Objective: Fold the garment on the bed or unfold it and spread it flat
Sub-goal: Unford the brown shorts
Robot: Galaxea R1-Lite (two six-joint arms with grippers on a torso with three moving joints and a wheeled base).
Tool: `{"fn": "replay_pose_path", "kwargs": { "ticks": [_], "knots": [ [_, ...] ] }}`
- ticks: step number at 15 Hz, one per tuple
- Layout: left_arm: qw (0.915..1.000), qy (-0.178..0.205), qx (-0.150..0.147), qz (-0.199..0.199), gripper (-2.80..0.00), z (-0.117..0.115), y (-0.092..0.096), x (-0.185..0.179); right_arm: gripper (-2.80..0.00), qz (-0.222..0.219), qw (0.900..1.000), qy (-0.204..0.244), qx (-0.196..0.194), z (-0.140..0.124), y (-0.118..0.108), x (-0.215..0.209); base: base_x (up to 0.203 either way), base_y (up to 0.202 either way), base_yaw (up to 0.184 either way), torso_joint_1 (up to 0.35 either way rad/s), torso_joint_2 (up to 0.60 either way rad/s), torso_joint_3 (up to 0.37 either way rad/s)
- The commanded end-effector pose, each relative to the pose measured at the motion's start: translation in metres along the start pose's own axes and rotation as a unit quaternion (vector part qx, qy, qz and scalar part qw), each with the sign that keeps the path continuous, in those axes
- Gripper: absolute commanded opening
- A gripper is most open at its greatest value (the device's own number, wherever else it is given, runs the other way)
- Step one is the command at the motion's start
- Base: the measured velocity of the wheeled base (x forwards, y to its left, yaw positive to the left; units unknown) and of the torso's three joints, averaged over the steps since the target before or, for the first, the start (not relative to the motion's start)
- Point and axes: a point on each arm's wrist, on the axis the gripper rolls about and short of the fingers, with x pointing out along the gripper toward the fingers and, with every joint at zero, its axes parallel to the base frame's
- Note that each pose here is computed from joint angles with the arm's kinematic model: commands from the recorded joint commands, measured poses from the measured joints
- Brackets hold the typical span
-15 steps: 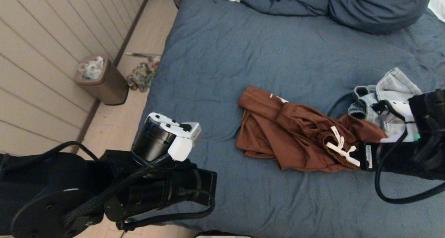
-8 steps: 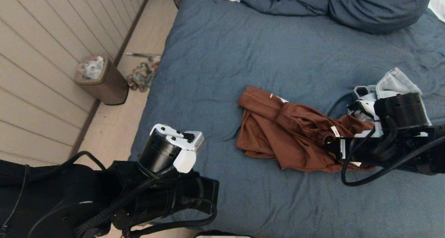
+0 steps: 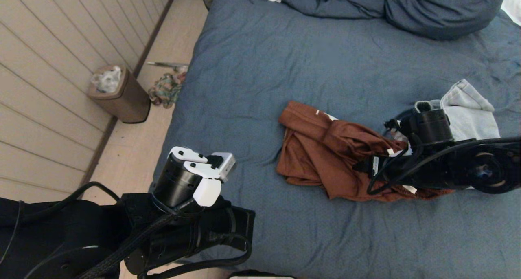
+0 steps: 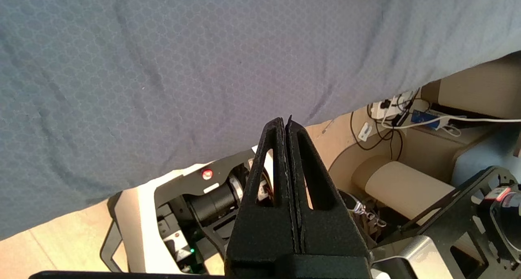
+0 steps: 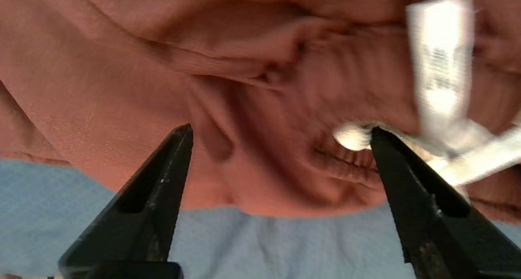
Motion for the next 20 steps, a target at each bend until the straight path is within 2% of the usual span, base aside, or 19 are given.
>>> {"fn": "replay_pose_path", "kwargs": {
  "ticks": [1, 12, 15, 18, 20],
  "knots": [
    [1.0000, -0.002, -0.002, -0.001, -2.80, 0.001, 0.000, 0.000, -2.80, 0.004, 1.000, 0.019, -0.009, -0.006, 0.008, 0.017, 0.000, 0.000, 0.000, 0.000, 0.00, 0.000],
    [1.0000, -0.004, -0.003, 0.000, -2.80, -0.001, 0.001, -0.005, -2.80, 0.050, 0.997, -0.053, -0.024, 0.013, 0.040, -0.004, 0.000, 0.000, 0.000, 0.000, 0.00, 0.000],
    [1.0000, -0.009, -0.003, 0.001, -2.80, -0.001, 0.002, -0.010, -2.80, 0.090, 0.993, -0.068, -0.042, 0.012, 0.062, -0.025, 0.000, 0.000, 0.000, 0.000, 0.00, 0.000],
    [0.9996, -0.028, -0.005, -0.006, -2.80, 0.004, 0.001, -0.022, -2.80, 0.151, 0.983, -0.083, -0.062, 0.008, 0.094, -0.061, 0.000, 0.000, 0.000, 0.000, 0.00, 0.000],
    [0.9993, -0.036, -0.008, -0.004, -2.80, 0.006, 0.002, -0.028, -2.80, 0.187, 0.976, -0.077, -0.079, 0.005, 0.111, -0.089, 0.000, 0.000, 0.000, 0.000, 0.00, 0.000]
  ]
}}
